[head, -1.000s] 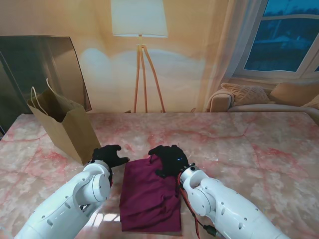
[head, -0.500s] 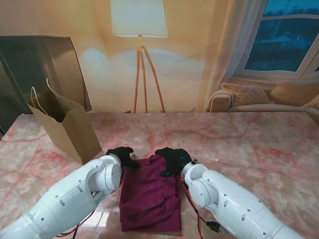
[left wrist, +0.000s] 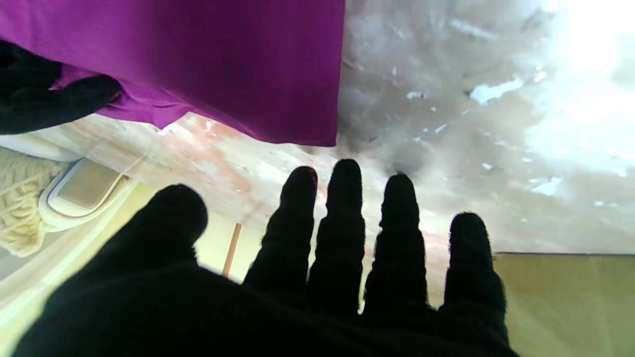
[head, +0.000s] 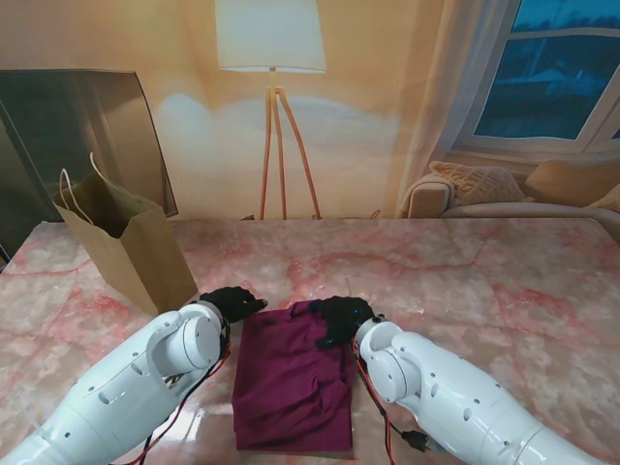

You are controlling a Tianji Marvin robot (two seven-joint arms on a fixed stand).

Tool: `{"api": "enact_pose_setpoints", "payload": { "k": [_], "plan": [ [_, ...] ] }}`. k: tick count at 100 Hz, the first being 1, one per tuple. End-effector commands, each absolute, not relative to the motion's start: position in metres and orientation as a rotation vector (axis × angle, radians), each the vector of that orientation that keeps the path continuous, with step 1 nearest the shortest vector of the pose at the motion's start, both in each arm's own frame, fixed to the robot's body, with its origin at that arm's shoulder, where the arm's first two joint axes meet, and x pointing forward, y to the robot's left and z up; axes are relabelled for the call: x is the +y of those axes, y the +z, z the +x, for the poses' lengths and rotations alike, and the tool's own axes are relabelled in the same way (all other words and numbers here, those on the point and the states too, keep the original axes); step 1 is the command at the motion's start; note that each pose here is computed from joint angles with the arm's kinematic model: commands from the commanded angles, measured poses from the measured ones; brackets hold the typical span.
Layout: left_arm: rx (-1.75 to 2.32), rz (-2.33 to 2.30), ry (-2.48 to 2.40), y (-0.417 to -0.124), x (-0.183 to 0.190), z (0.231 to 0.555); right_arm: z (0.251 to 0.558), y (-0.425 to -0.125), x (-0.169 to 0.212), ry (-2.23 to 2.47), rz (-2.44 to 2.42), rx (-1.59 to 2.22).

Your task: Fold the socks and the shorts into the kraft paper bag

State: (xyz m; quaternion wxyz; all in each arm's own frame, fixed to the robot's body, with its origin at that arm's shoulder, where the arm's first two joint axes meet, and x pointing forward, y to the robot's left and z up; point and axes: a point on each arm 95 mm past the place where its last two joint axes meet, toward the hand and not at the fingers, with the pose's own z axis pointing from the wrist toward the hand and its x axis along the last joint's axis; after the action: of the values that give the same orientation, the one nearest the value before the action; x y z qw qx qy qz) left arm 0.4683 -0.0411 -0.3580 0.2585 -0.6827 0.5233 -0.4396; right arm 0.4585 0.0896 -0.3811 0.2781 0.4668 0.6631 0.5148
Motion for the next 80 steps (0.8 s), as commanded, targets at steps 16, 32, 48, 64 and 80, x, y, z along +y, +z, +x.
{"api": "enact_pose_setpoints", "payload": {
  "k": [16,32,48,64,80],
  "plan": [
    [1.509,-1.818,-1.187,-0.365,-0.036,0.456,0.453,-0.402,0.092,1.366,1.291,1.789],
    [1.619,-1.681,-1.125,-0.373,-0.037,0.454,0.454,-0.406,0.096,1.384,1.287,1.766],
    [1.604,-1.611,-1.122,-0.386,-0.044,0.456,0.455,-0.407,0.097,1.416,1.251,1.741],
    [1.549,-1.582,-1.147,-0.391,-0.051,0.458,0.456,-0.404,0.098,1.502,1.264,1.667],
    [1.497,-1.587,-1.201,-0.393,-0.056,0.46,0.456,-0.398,0.099,1.588,1.289,1.592]
  ]
}}
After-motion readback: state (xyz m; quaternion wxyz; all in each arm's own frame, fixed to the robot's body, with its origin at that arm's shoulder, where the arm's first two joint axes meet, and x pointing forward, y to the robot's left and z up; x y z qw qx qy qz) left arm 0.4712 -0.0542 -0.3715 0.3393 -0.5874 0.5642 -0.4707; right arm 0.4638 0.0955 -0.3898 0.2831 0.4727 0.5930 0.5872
